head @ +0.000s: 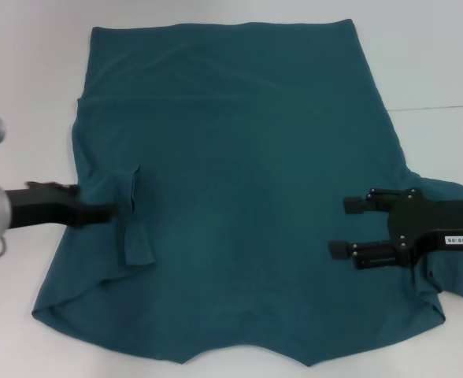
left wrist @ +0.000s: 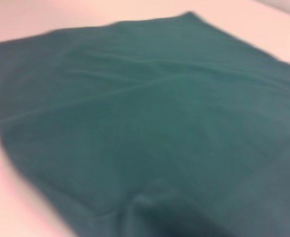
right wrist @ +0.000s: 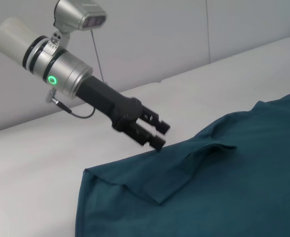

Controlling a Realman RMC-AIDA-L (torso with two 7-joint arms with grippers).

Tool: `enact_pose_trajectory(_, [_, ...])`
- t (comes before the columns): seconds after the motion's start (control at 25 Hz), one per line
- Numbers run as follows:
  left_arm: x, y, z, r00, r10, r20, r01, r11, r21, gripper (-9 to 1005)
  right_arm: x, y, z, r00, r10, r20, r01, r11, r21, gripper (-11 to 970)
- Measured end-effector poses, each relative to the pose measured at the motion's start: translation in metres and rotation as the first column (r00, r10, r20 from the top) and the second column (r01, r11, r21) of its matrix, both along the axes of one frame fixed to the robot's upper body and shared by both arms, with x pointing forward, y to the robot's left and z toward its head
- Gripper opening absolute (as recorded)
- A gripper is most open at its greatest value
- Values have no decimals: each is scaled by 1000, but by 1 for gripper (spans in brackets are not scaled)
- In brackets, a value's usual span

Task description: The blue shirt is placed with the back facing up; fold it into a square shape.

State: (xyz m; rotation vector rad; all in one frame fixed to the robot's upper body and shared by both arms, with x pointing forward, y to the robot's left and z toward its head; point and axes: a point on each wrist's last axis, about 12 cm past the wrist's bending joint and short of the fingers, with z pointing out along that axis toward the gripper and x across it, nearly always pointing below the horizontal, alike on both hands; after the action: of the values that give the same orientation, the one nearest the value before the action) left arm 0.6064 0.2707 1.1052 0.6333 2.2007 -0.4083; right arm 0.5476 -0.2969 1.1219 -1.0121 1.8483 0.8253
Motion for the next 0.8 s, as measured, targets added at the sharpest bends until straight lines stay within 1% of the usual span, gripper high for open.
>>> enact_pose_trajectory(0.08, [0, 7, -2, 999, 31, 13, -32, 999, 27, 659, 0, 0, 0, 1000, 1, 1, -1, 1000, 2, 914])
enact_pose_trajectory(0.16, [0, 9, -4, 999, 37, 13, -38, 998, 42, 736, 0, 1, 1, 1000, 1, 6, -1, 1000, 7, 914])
enact_pose_trajectory(0.2, [0, 9, -6, 999, 34, 10, -34, 998, 61, 775, 1, 1, 1, 1000, 1, 7, -1, 1000, 9, 914])
enact_pose_trajectory(0.24, [-1, 8, -11, 1000, 22, 7, -23, 994, 104, 814, 1, 2, 1, 1000, 2, 7, -2, 1000, 13, 914])
enact_pose_trajectory(0.48, [5, 4, -22, 998, 60, 14, -61, 989, 138, 773, 2, 4, 0, 1000, 5, 10, -5, 1000, 27, 915])
enact_pose_trajectory(0.56, [8, 0, -26, 998, 63, 14, -64, 986, 154, 531, 2, 4, 0, 1000, 6, 11, -6, 1000, 28, 915])
enact_pose_trajectory(0.68, [10, -11, -31, 999, 33, 8, -34, 982, 183, 463, 2, 4, 0, 1000, 5, 11, -5, 1000, 28, 915])
enact_pose_trajectory(0.8, [11, -19, -33, 1000, 7, 9, -8, 979, 205, 395, 1, 3, -1, 1000, 2, 8, -2, 1000, 28, 915])
